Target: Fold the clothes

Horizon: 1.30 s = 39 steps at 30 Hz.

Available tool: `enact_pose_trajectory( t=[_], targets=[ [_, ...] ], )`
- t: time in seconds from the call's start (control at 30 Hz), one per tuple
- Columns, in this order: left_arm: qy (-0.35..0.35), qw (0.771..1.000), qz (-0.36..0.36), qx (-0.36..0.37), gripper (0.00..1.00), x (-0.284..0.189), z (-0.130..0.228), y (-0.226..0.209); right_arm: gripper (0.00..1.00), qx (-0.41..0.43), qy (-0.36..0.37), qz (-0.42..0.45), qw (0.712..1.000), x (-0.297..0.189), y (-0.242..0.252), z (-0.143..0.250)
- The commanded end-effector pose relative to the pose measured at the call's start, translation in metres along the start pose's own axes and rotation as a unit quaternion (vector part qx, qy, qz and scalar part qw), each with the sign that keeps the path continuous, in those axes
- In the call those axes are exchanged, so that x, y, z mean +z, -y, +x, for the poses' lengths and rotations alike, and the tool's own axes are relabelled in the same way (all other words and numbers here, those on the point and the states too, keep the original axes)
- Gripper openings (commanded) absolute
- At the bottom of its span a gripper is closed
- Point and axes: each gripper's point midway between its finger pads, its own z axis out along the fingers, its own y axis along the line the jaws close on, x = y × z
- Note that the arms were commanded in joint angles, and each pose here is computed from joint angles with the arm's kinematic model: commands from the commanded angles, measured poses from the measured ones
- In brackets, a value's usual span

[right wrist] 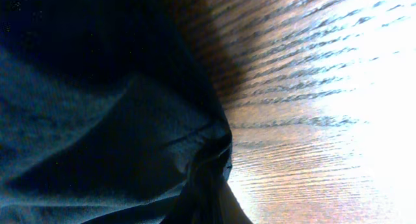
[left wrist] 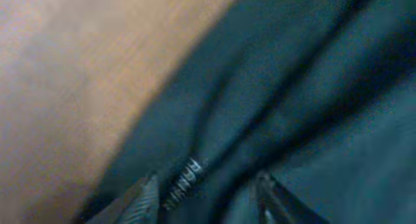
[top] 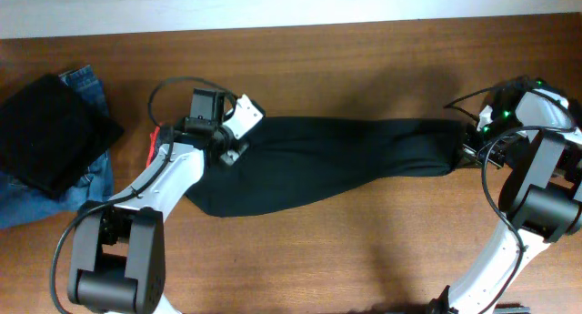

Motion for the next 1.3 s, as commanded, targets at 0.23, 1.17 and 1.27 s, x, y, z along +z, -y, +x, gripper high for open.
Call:
enact_pose_trajectory(
  t=[0.23,1.17,1.27],
  targets=[
    [-0.022,0.994,0.051,0.093,0.51,-0.005,0.01,0.026,0.04,0.003,-0.008,0.042,0.999,0.011,0.017,0.001],
    [-0.028,0.992,0.055,0.109,0.1,0.018,0.016,0.026,0.04,0.003,-0.009,0.042,0.999,0.011,0.018,0.002],
    [-0.029,0.992,0.056,0.108,0.02,0.018,0.016,0.027,0.04,0.004,-0.009,0.042,0.999,0.011,0.018,0.002]
  ],
)
